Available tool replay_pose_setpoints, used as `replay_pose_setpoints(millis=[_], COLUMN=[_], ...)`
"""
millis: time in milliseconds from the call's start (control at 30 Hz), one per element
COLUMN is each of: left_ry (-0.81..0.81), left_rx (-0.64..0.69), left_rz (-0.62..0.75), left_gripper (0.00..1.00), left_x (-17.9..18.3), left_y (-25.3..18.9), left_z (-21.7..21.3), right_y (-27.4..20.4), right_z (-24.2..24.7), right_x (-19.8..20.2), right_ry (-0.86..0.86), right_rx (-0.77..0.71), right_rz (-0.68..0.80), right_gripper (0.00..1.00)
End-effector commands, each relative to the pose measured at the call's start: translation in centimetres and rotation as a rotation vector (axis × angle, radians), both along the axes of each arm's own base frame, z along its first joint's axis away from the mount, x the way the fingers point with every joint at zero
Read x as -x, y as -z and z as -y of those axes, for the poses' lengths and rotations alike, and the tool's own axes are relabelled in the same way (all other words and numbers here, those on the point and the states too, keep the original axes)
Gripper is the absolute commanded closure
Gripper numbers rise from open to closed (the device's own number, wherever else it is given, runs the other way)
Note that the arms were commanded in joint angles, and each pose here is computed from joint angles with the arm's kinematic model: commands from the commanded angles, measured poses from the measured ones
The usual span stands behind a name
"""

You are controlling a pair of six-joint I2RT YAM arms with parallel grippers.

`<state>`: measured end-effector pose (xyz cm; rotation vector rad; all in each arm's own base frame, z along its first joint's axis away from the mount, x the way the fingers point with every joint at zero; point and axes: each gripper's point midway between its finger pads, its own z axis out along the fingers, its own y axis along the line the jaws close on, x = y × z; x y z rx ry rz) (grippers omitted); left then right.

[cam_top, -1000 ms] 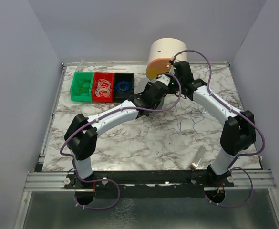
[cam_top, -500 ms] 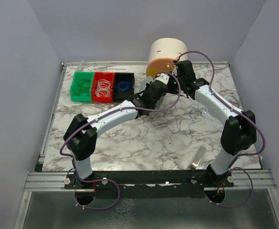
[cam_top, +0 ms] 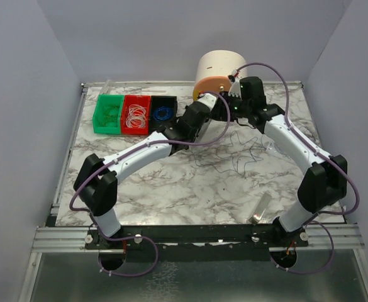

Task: Wrap the cables
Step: Wrap the cable around the cable reel.

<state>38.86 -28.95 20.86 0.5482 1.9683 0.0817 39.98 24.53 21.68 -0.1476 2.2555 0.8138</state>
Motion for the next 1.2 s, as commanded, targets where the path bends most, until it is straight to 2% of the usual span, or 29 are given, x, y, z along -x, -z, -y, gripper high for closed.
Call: replay_pose_setpoints(millis=[0, 200, 367, 533, 633, 867, 1067, 1167], left_ry=[0.059, 0.187, 0.325, 0.469, 0.426, 0.375, 0.157, 0.170], left_rx=[0.068, 0.197, 0.238, 0.293, 0.304, 0.231, 0.251, 0.307], left_rz=[-0.070, -0.153, -0.209, -0.236, -0.223, -0.289, -0.191, -0.148], left_gripper=[1.00, 1.00, 1.00, 1.00, 1.00, 1.00, 1.00, 1.00], left_x=[-0.6, -0.6, 1.4, 3.8, 3.4, 2.4, -0.4, -0.9], left_y=[-0.5, -1.5, -1.4, -2.3, -2.6, 0.7, -0.8, -3.7], left_z=[-2.1, -2.1, -0.8, 0.6, 0.2, -0.2, -2.7, -2.7], right_y=[-6.1, -7.0, -7.4, -6.1, -5.6, -3.7, -0.8, 0.2], right_z=[-0.2, 0.5, 0.3, -0.3, -0.2, 0.5, -0.4, -0.8], right_x=[0.9, 2.5, 4.5, 6.9, 8.2, 9.0, 14.4, 14.9], right_ry=[-0.153, -0.271, -0.429, -0.589, -0.662, -0.748, -1.063, -1.073], right_rx=[-0.054, -0.024, 0.026, 0.029, 0.039, 0.145, 0.027, -0.030], right_rz=[0.252, 0.409, 0.587, 0.620, 0.649, 0.822, 0.851, 0.826], right_gripper=[0.62, 0.55, 0.50, 0.49, 0.49, 0.46, 0.47, 0.48])
